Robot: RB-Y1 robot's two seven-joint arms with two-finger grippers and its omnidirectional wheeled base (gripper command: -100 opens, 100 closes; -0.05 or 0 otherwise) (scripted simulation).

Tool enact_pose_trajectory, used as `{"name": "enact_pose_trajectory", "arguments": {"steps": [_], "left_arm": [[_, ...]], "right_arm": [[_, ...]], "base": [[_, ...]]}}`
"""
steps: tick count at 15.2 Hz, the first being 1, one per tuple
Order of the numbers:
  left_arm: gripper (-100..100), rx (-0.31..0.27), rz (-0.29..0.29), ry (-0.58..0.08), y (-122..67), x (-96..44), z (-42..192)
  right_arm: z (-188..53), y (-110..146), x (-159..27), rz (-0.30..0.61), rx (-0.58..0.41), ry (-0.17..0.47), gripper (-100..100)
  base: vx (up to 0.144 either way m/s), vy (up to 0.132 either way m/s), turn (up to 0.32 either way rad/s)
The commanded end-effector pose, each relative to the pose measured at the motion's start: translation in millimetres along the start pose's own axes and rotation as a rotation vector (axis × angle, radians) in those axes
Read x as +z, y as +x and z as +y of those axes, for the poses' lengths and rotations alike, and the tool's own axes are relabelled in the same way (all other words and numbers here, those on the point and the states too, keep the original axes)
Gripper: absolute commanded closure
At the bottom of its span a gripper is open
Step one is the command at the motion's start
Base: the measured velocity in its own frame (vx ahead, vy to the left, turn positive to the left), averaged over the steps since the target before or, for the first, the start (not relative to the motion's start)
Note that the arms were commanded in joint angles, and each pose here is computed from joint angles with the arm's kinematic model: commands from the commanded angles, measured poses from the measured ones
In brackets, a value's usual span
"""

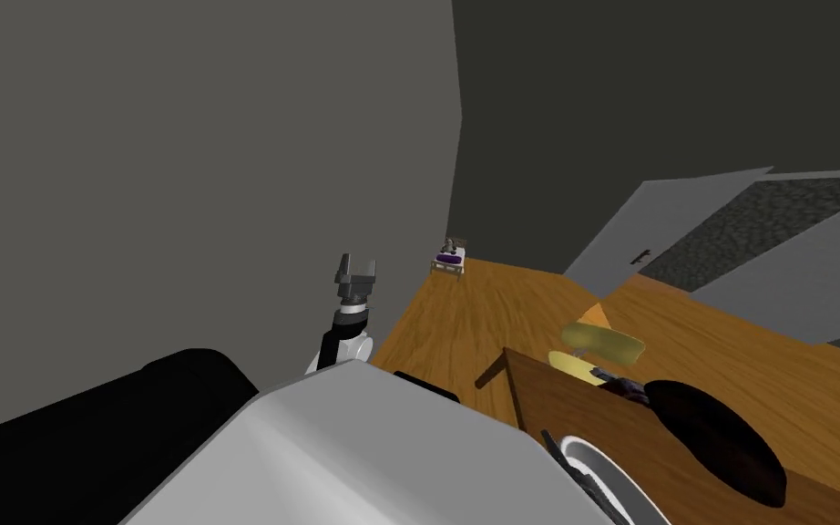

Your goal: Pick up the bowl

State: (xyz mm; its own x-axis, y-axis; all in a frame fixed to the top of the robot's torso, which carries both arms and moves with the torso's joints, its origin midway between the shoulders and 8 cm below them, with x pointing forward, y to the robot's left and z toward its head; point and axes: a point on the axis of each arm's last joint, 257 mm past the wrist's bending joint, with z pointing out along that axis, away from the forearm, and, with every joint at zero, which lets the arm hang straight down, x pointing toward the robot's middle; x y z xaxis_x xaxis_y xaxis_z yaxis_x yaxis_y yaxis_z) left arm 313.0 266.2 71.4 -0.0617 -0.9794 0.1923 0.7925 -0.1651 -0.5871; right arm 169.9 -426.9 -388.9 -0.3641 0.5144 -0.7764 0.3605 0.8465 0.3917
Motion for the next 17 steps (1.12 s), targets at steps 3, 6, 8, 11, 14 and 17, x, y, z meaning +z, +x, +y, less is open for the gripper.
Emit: {"name": "enact_pose_trajectory", "arguments": {"steps": [3, 6, 8, 11, 14, 17], "left_arm": [[0, 0.0, 0.0, 0.0, 0.0, 0.0, 0], [0, 0.0, 0.0, 0.0, 0.0, 0.0, 0], [0, 0.0, 0.0, 0.0, 0.0, 0.0, 0], [0, 0.0, 0.0, 0.0, 0.0, 0.0, 0], [0, 0.0, 0.0, 0.0, 0.0, 0.0, 0], [0, 0.0, 0.0, 0.0, 0.0, 0.0, 0]], "right_arm": [[-56, 40, -32.3, 0.119, -0.094, 0.123, -100], [-77, 56, -49.1, 0.17, -0.13, 0.169, -100], [-98, 71, -67.2, 0.221, -0.165, 0.213, -100], [-117, 86, -86.2, 0.272, -0.197, 0.253, -100], [-149, 113, -125.9, 0.373, -0.254, 0.322, -100], [-162, 126, -146.1, 0.422, -0.279, 0.351, -100]], "base": [[0.029, 0.004, 0.41], [0.024, 0.005, 0.365], [0.018, 0.011, 0.359], [0.01, 0.017, 0.188], [-0.014, 0.066, 0.281], [0.021, 0.04, 0.312]]}}
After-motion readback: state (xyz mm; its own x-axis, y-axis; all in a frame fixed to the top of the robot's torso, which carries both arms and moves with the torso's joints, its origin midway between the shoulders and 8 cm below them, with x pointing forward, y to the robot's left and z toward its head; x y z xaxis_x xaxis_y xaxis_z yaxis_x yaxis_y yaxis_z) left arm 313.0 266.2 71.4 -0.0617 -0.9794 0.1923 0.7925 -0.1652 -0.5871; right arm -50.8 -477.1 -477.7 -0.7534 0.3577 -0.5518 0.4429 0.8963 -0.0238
